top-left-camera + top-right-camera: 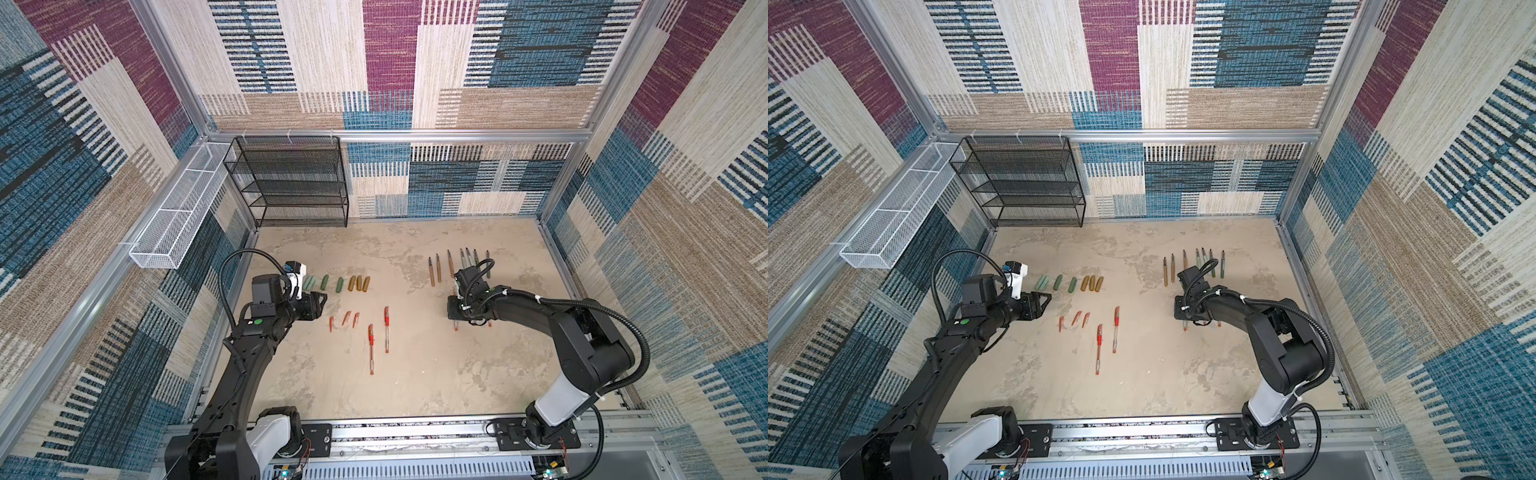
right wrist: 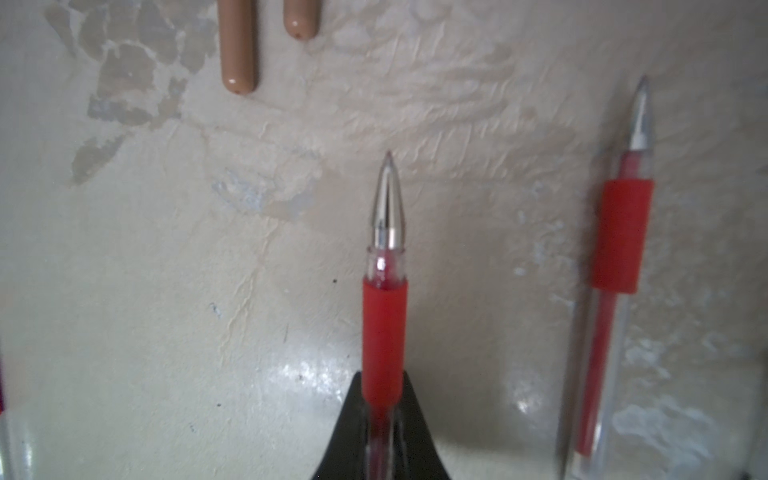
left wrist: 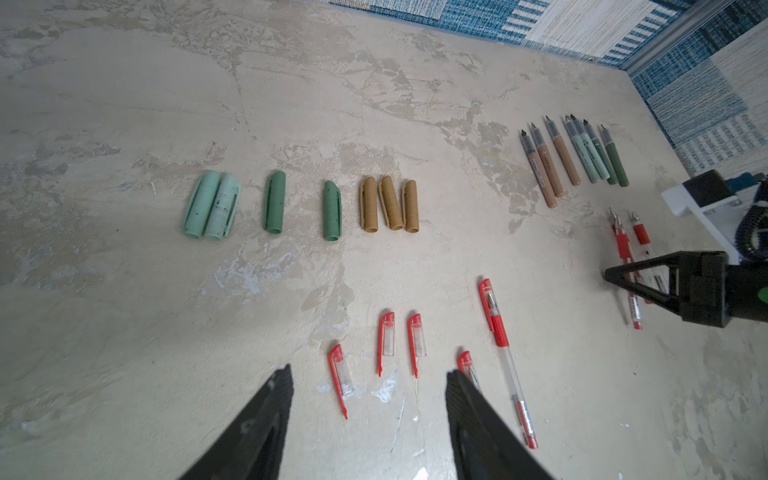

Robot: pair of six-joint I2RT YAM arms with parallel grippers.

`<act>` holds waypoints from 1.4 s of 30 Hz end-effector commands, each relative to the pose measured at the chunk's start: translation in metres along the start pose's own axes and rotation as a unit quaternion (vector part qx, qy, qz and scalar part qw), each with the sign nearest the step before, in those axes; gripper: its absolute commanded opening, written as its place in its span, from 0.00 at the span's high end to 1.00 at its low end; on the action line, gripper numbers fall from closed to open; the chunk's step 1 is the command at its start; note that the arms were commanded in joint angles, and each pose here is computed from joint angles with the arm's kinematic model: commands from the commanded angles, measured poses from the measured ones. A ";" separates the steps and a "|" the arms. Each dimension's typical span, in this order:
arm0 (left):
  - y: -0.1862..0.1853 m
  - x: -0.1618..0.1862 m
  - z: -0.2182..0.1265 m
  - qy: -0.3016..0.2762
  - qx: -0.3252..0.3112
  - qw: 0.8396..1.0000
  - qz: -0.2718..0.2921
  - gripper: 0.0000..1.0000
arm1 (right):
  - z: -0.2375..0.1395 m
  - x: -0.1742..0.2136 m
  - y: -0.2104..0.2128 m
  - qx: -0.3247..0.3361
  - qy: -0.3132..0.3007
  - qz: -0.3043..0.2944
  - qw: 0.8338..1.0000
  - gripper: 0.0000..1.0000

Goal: Open the pen caps
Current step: 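Lower the red cap near the other caps with left while right carries pen away, then lay the uncapped red pen on the table and open the right gripper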

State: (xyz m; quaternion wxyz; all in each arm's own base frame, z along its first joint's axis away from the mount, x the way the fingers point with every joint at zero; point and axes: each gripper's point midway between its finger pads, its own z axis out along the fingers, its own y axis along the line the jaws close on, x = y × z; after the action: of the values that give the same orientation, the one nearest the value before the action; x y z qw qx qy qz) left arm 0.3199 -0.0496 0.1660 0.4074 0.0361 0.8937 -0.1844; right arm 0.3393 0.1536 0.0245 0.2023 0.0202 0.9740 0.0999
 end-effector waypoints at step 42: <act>0.003 -0.012 -0.003 -0.018 0.001 1.000 -0.003 0.34 | -0.062 0.004 0.092 -0.094 -0.038 -0.024 0.995 0.61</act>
State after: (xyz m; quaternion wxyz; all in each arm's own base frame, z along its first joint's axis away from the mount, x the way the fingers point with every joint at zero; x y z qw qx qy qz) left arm 0.3235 -0.0450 0.1711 0.4160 0.0316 0.8900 -0.1841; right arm 0.3105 0.2179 0.0956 0.2368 -0.0222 0.9563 0.1702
